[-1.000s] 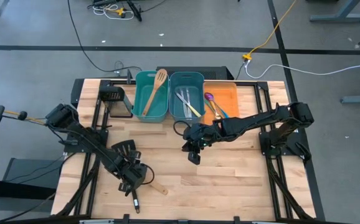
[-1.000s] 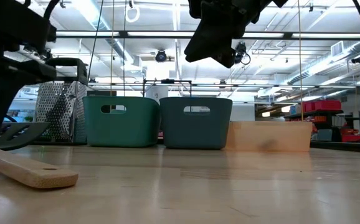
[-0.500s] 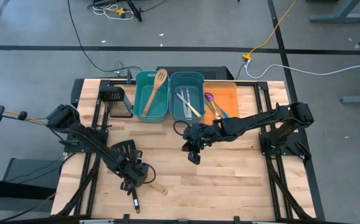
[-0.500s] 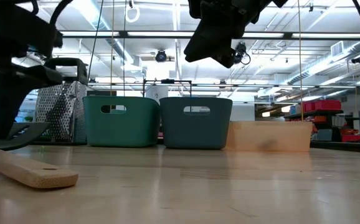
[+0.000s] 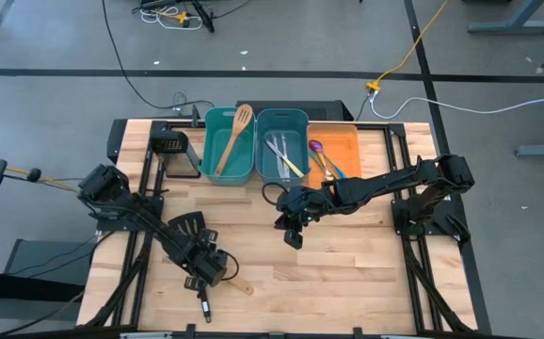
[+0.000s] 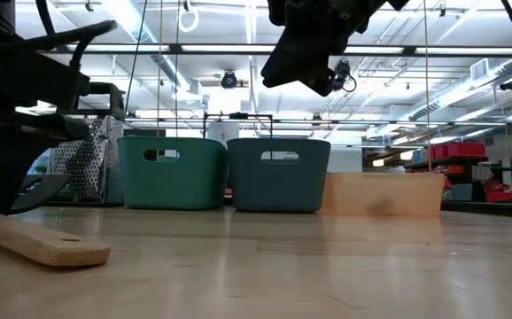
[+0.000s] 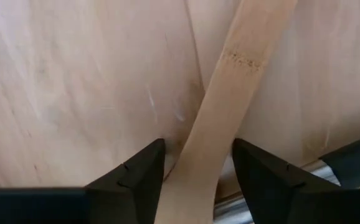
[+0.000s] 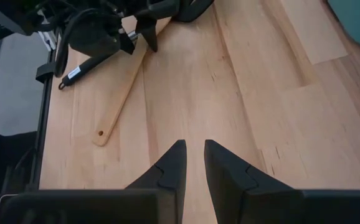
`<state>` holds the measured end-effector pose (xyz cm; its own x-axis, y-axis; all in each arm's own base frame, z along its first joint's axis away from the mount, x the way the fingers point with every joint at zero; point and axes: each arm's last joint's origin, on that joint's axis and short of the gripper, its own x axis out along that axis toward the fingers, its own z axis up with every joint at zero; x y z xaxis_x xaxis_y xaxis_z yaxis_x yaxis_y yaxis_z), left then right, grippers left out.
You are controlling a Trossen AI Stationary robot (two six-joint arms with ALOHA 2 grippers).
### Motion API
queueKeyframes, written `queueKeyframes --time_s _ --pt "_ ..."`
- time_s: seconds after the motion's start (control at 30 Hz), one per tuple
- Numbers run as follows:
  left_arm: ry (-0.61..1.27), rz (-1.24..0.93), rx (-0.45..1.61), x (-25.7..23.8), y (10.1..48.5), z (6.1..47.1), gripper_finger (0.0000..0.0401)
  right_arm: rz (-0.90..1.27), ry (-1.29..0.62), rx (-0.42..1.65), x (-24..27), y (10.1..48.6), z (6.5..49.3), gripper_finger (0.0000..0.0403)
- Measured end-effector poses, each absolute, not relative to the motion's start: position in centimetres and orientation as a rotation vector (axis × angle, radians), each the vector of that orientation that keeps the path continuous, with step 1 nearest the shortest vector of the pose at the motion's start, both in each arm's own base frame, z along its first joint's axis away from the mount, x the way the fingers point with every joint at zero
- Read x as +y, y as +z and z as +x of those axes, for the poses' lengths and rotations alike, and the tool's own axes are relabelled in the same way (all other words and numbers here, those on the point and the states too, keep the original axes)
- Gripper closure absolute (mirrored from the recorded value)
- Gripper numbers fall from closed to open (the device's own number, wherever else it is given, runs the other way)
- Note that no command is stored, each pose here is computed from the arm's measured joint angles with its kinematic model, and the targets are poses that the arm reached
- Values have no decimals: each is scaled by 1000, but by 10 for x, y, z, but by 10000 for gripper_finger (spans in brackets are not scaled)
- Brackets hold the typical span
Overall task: Pick & Place Kitchen Items
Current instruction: Put the wooden spatula into the green bin
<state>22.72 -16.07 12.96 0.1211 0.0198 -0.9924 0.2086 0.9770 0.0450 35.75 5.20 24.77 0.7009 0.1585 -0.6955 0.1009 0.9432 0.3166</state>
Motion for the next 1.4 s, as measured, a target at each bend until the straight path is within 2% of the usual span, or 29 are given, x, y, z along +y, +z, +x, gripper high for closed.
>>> queueKeyframes --time_s 0.1,0.23,0.53,0.83,1.4 --pt "-134 195 1446 -160 129 227 239 346 33 798 52 248 357 334" --pt "-130 208 1447 -160 129 227 307 346 33 798 52 248 357 334" --pt "-108 207 1453 -163 138 232 307 346 33 798 52 248 357 334" --pt "81 204 1460 -159 160 230 307 342 27 828 52 246 355 334" --pt "394 -93 959 -117 263 188 307 325 33 833 52 245 355 334"
